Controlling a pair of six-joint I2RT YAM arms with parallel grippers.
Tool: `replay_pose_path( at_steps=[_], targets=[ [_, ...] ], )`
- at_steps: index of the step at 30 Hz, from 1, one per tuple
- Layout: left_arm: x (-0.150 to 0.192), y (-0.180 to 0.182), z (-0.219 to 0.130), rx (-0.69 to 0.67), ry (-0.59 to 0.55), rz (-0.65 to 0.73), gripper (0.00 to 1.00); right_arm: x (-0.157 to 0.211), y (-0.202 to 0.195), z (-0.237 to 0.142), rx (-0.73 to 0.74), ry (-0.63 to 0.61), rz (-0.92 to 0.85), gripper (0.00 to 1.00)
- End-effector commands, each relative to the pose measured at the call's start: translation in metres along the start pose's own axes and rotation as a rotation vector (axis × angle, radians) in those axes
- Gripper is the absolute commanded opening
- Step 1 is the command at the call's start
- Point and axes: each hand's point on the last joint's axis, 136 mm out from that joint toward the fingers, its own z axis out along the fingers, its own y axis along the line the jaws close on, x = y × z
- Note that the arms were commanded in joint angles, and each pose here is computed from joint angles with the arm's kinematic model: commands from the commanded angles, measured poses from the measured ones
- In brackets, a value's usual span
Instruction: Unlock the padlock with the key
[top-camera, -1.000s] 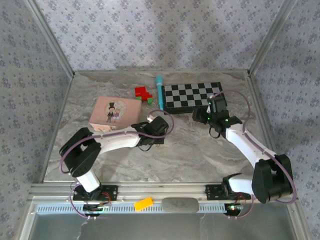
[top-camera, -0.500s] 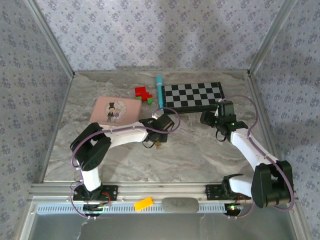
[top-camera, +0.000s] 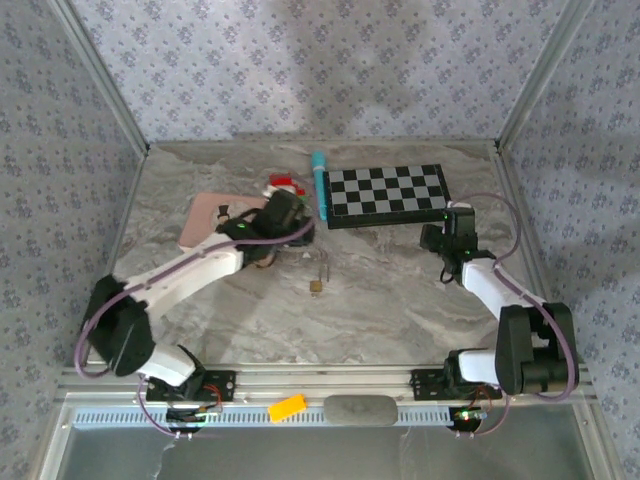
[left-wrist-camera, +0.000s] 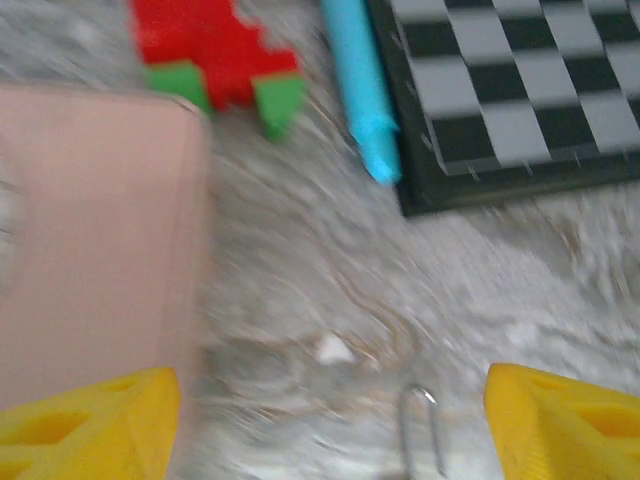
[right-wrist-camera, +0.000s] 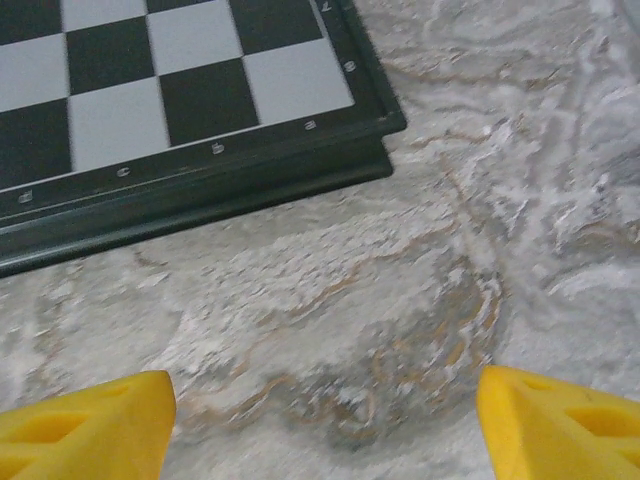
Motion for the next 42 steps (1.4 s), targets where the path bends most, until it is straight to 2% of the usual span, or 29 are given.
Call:
replay_pose_path(
  at_steps=[1,5,8,10,13,14,15,16,17,18,22,27,33,35,42],
  targets=[
    [-0.022,0.065,-0.015,-0.113,-0.075,-0.013,0.85,-0.016,-0.007,0.011,0.042,-0.118,-0.056,0.81],
    [-0.041,0.149,-0.037,-0.262,-0.200,-0.145,0.87,-0.023,-0.002,0.023,0.026,-0.214,-0.111,0.80],
    [-0.041,0.199,-0.055,-0.425,-0.283,-0.173,0.87,-0.035,-0.001,0.026,0.029,-0.283,-0.124,0.80],
    [-0.040,0.222,-0.064,-0.498,-0.327,-0.192,0.87,-0.023,0.001,0.035,0.005,-0.247,-0.120,0.80],
    [-0.036,0.251,-0.072,-0.593,-0.389,-0.214,0.87,-0.022,-0.002,0.033,-0.014,-0.270,-0.099,0.81],
    [-0.034,0.259,-0.074,-0.621,-0.413,-0.220,0.86,-0.019,-0.004,0.031,-0.028,-0.291,-0.085,0.87],
    [-0.032,0.267,-0.075,-0.645,-0.429,-0.223,0.86,-0.014,-0.007,0.030,-0.038,-0.299,-0.076,0.97],
    [-0.028,0.276,-0.075,-0.676,-0.442,-0.234,0.85,-0.011,-0.011,0.030,-0.035,-0.341,-0.060,1.00],
    [-0.024,0.284,-0.076,-0.704,-0.447,-0.249,0.85,-0.014,-0.016,0.028,-0.010,-0.381,-0.044,1.00],
    [-0.020,0.289,-0.075,-0.727,-0.446,-0.251,0.85,-0.011,-0.018,0.028,-0.001,-0.344,-0.036,1.00],
    [-0.004,0.305,-0.069,-0.827,-0.423,-0.224,0.84,-0.015,-0.019,0.028,0.024,-0.353,-0.049,0.99],
    [0.011,0.307,-0.040,-0.809,-0.412,-0.143,0.85,-0.014,-0.018,0.028,0.034,-0.353,-0.058,0.99],
    [0.021,0.304,-0.003,-0.704,-0.433,-0.057,0.84,-0.015,-0.018,0.028,0.034,-0.355,-0.060,0.99],
    [0.014,0.294,0.004,-0.627,-0.458,-0.021,0.84,-0.015,-0.018,0.028,0.035,-0.355,-0.059,0.99],
    [0.012,0.278,0.016,-0.501,-0.441,0.006,0.83,-0.015,-0.017,0.028,0.033,-0.355,-0.060,0.99]
  ],
)
